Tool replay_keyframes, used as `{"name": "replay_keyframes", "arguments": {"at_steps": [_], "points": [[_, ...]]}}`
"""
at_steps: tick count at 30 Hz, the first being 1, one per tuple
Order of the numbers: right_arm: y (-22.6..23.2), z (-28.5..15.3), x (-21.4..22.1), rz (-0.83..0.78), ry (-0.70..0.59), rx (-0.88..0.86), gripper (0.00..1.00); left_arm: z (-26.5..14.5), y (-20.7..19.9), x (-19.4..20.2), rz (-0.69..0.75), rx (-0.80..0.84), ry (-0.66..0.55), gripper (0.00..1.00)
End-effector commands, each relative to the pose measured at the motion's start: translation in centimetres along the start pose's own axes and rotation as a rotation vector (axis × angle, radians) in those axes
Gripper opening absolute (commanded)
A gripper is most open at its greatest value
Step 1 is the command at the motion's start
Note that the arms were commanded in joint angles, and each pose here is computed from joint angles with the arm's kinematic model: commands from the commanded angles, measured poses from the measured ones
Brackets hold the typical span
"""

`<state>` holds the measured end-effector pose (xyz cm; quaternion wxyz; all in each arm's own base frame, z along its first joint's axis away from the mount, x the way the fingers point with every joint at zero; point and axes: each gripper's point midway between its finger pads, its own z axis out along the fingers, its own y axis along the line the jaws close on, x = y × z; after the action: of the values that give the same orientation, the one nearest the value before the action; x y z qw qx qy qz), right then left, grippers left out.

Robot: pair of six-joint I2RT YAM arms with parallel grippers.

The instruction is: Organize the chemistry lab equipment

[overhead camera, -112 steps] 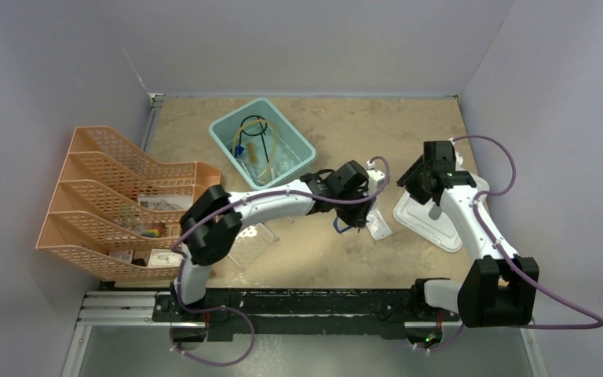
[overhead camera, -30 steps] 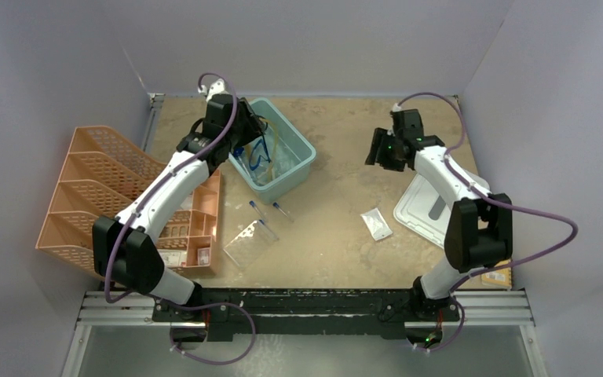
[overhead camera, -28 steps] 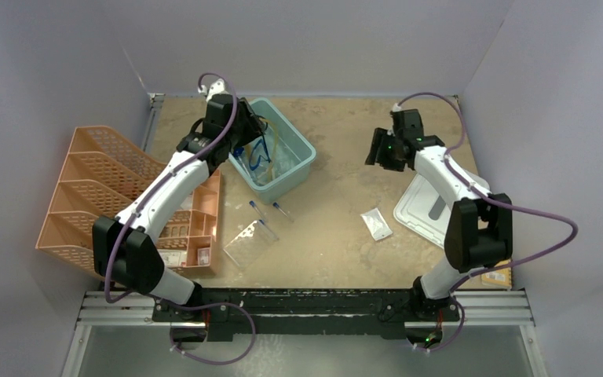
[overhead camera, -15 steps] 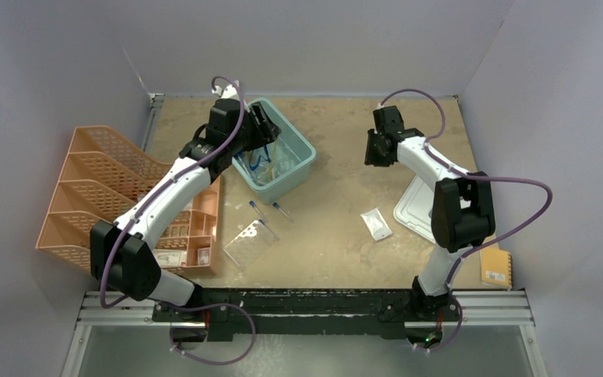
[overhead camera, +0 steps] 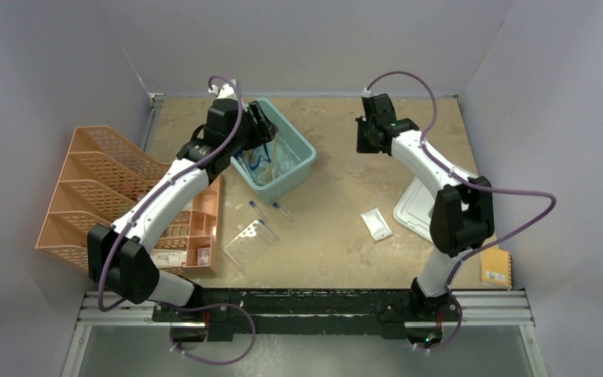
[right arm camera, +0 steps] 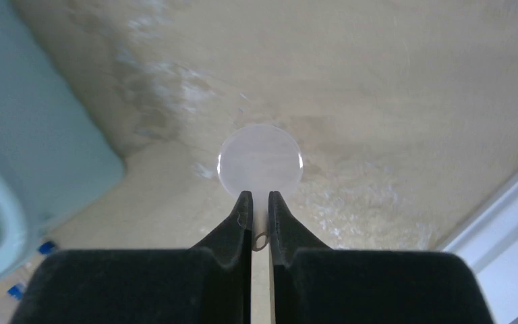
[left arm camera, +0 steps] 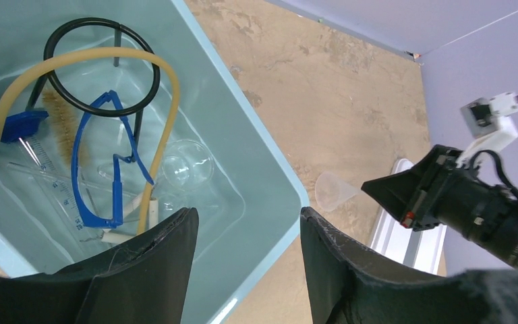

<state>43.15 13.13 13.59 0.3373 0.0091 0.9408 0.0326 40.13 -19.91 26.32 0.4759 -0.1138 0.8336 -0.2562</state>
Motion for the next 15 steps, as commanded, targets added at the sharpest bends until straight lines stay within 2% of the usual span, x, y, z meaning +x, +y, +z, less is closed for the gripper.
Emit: {"name": "replay_keyframes", "arguments": {"at_steps": [1, 3, 7, 11, 15], "points": [[5.9, -9.3, -8.1, -0.094, -0.326, -0.232, 0.0, -1.9, -0.3, -2.7, 0.027, -0.021, -0.089, 0.57], [8.5, -12.3, -9.6, -0.145, -0.438, -0.32, 0.0, -2.2, 0.9, -3.3, 0.014, -0.085, -0.121, 0.57], [12.4, -16.6, -11.6, -0.176, -0.552, -0.458, 0.0, -3.3, 3.6, -4.5, -0.017, -0.2, -0.184, 0.56], [16.6, -18.4, -12.1, -0.222, -0.584, -0.572, 0.0, -4.5, 5.9, -5.4, -0.044, -0.296, -0.233, 0.51], [21.4, -17.0, -10.6, -0.285, -0.525, -0.638, 0.0, -6.4, 8.4, -6.5, -0.078, -0.412, -0.313, 0.48]]}}
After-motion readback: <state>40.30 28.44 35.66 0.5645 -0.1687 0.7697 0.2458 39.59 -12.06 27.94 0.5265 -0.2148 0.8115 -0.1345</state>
